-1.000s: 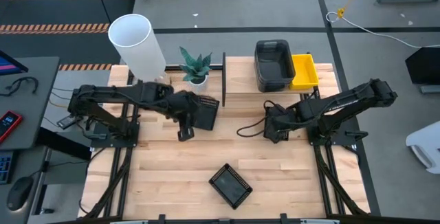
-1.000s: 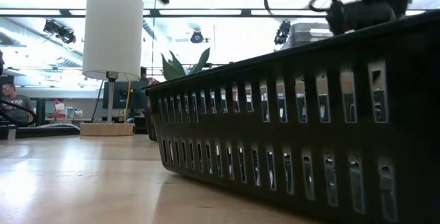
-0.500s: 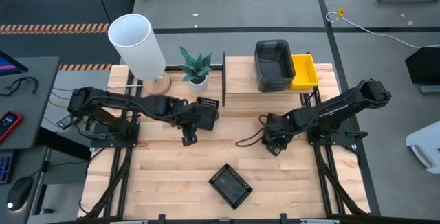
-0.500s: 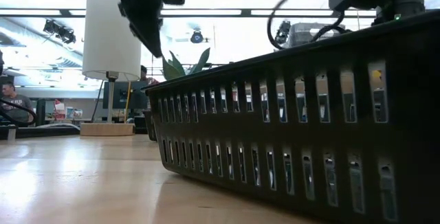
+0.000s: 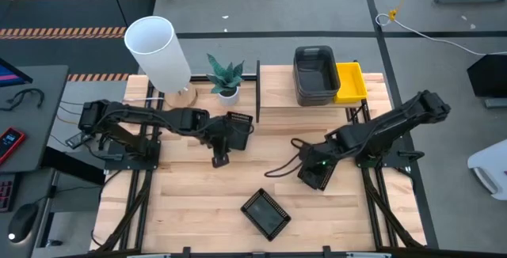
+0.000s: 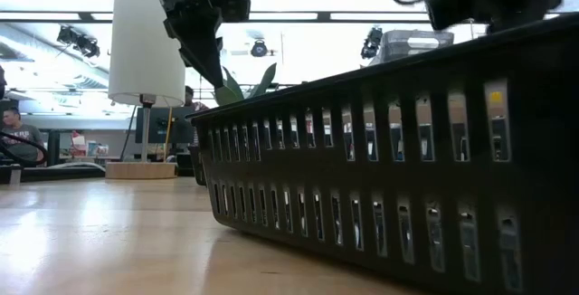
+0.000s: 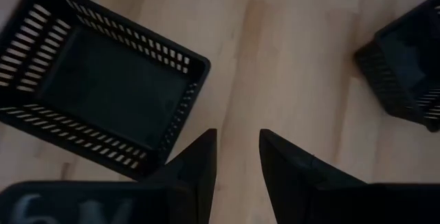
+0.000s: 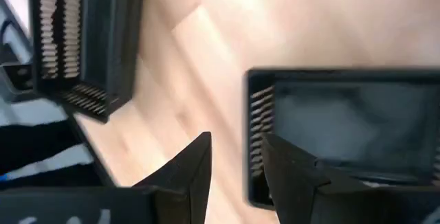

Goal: Stack baskets on shelf by color
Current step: Stack the left black bin on top of the right black bin

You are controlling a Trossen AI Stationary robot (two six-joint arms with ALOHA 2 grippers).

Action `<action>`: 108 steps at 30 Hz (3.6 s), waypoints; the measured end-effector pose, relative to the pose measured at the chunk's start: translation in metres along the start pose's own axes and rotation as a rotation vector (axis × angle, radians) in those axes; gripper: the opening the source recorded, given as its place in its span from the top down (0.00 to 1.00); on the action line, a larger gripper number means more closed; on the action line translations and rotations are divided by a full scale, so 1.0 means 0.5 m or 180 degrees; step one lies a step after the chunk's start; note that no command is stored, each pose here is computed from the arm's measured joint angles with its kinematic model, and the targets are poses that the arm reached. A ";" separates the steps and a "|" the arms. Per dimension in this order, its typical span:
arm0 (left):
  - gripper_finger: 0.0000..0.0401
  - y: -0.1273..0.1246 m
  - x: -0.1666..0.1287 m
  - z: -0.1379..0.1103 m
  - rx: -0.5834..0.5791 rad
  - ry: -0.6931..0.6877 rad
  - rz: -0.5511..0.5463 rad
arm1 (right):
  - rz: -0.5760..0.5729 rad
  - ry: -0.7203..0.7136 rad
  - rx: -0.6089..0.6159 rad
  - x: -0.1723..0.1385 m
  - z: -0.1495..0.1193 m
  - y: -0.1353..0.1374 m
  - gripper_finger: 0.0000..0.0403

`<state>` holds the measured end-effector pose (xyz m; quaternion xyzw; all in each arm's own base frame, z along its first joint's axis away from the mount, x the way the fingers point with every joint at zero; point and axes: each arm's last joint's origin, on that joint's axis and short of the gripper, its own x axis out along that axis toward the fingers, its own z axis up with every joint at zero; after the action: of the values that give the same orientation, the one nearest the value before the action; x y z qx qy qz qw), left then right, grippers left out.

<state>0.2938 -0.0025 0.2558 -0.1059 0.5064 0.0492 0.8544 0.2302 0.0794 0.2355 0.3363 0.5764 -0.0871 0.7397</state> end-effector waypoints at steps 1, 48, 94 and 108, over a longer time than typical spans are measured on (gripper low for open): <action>0.71 0.004 0.000 0.001 -0.0005 0.0010 -0.0042 | -0.0069 -0.0068 -0.0033 -0.014 0.003 0.002 0.67; 0.63 0.037 0.181 -0.011 0.1548 0.0839 0.0399 | -0.0530 -0.1504 -0.0382 -0.257 0.037 0.076 0.67; 0.97 -0.100 -0.175 0.050 0.1032 -0.0095 -0.0032 | -0.1130 0.0578 0.0726 0.000 -0.099 -0.056 0.67; 0.97 -0.096 -0.189 0.048 0.1036 -0.0178 0.0036 | -0.1504 0.0589 0.0453 0.072 -0.157 -0.119 0.68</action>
<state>0.2777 -0.0417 0.3561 0.0381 0.4842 -0.0258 0.8738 0.1488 0.0905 0.1706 0.2501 0.6965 -0.2666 0.6175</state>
